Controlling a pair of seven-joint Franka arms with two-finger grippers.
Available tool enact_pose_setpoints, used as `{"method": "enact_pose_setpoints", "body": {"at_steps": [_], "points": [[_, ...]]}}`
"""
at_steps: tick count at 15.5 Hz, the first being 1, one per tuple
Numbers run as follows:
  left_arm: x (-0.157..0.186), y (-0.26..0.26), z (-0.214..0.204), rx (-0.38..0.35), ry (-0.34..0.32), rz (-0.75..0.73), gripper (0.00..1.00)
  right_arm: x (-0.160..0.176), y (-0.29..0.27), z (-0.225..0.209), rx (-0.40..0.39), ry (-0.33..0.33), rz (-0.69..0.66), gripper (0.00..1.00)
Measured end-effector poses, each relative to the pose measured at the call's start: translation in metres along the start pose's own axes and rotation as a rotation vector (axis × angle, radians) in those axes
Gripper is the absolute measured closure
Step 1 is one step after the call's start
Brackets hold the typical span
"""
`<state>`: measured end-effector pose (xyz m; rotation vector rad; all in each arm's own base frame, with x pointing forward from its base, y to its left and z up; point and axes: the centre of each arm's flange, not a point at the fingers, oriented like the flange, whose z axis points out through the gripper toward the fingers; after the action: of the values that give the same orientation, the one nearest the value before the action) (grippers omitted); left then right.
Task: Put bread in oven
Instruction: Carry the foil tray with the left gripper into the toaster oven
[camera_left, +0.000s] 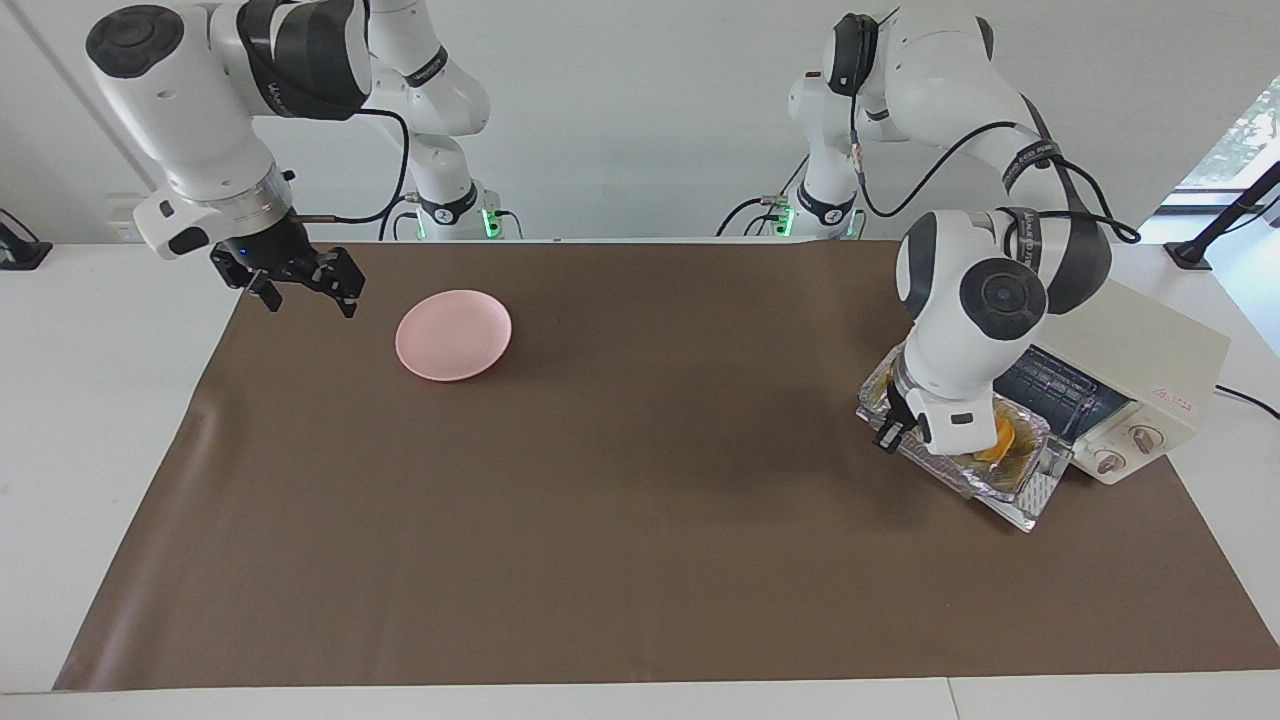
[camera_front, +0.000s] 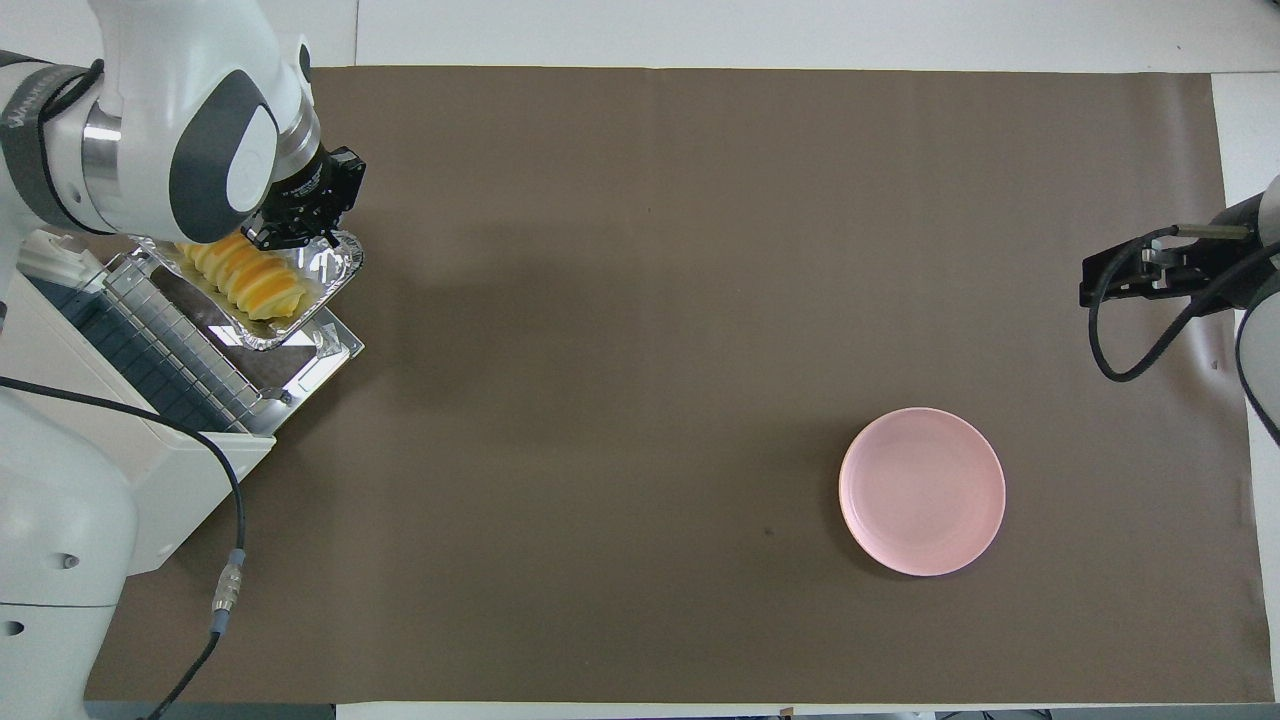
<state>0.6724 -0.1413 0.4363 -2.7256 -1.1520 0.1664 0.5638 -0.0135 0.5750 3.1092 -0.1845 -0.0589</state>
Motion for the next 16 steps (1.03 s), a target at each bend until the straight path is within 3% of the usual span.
{"method": "enact_pose_setpoints", "body": {"at_steps": [10, 16], "points": [[0.046, -0.061, 0.038, 0.031, -0.006, -0.093, 0.98, 0.000, 0.000, 0.000, 0.000, 0.000, 0.000, 0.00], [0.066, -0.087, 0.053, 0.056, -0.004, -0.042, 0.98, 0.000, 0.000, 0.000, 0.000, 0.000, 0.000, 0.00]]}}
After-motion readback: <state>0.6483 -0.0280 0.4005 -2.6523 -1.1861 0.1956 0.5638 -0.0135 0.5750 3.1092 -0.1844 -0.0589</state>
